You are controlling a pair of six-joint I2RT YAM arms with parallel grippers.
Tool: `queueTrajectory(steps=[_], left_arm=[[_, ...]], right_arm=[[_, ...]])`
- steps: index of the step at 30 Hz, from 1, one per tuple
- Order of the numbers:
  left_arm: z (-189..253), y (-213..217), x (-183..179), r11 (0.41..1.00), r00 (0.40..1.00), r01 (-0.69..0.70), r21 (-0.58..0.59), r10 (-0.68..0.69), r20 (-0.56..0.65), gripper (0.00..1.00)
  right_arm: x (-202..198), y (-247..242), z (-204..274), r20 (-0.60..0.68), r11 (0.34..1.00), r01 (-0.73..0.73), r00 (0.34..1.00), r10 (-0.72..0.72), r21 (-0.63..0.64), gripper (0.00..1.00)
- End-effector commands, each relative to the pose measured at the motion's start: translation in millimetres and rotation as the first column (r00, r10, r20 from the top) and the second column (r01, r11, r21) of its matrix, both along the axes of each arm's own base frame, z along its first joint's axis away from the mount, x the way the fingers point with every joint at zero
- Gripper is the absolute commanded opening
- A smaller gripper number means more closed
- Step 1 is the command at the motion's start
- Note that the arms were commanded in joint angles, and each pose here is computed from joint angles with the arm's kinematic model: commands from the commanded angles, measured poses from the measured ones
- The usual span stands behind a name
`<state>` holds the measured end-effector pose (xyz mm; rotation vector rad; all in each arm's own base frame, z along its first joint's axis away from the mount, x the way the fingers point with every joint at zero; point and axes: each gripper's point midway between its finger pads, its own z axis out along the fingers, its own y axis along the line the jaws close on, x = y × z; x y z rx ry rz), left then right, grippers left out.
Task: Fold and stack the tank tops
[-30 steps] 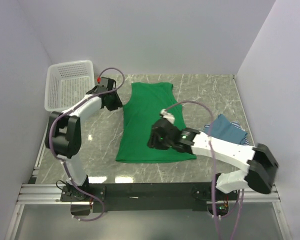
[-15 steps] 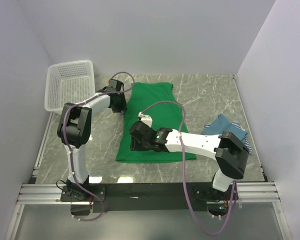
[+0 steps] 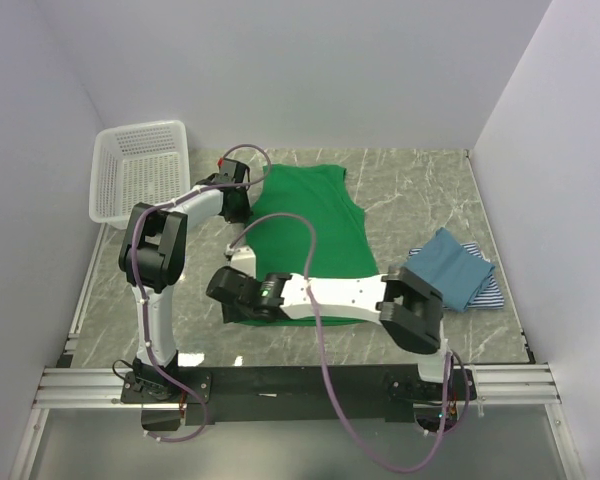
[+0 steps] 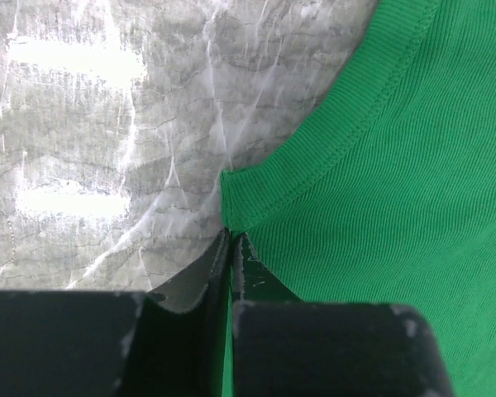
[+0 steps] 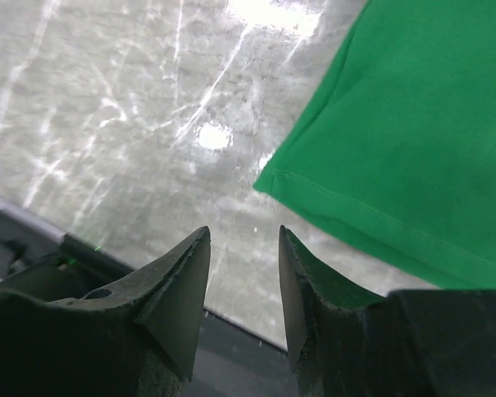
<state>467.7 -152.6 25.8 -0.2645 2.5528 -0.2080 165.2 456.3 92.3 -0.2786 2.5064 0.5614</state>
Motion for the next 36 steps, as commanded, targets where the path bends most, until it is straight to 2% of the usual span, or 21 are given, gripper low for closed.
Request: queueTrajectory(steps=[1,5,7,17,23,25,28,30,31,36], left_arm=[[6,-1,9,1.000,1.000,-0.002,0.003,0.001,0.028,0.07],[10,-2,10,1.000,0.999,0.003,0.002,-0.003,0.037,0.06],[12,-1,11,1.000,0.999,0.004,0.003,-0.004,0.040,0.06],[15,-2,11,1.000,0.999,0.012,-0.002,-0.012,0.044,0.05],[18,-4,13,1.000,0.999,0.005,-0.010,-0.005,0.049,0.04],[20,-1,14,1.000,0.999,-0.006,-0.002,0.006,0.052,0.04],[27,4,15,0.999,0.997,-0.032,-0.003,0.032,0.066,0.01],[30,4,15,0.999,0.996,-0.042,-0.017,0.043,0.074,0.00],[35,6,15,0.998,0.995,-0.051,-0.024,0.053,0.082,0.01],[38,8,9,0.995,0.993,-0.083,-0.063,0.088,0.081,0.01]], right_arm=[[8,6,-10,0.048,0.998,0.020,0.999,-0.017,-0.065,0.46],[12,22,-14,0.073,0.996,0.024,0.997,-0.017,-0.087,0.46],[16,18,-29,0.082,0.988,0.046,0.996,-0.034,-0.146,0.46],[20,18,-57,0.080,0.966,0.088,0.994,-0.070,-0.244,0.43],[14,12,-63,0.068,0.967,0.065,0.996,-0.049,-0.247,0.27],[12,9,-63,0.062,0.965,0.063,0.997,-0.049,-0.256,0.12],[1,0,-55,0.052,0.969,0.036,0.998,-0.024,-0.244,0.01],[-10,2,-37,0.053,0.982,0.007,0.999,0.003,-0.187,0.00],[-17,-10,-44,0.039,0.979,-0.012,0.999,0.021,-0.204,0.00],[-51,-24,-28,0.005,0.986,-0.097,0.995,0.098,-0.136,0.00]])
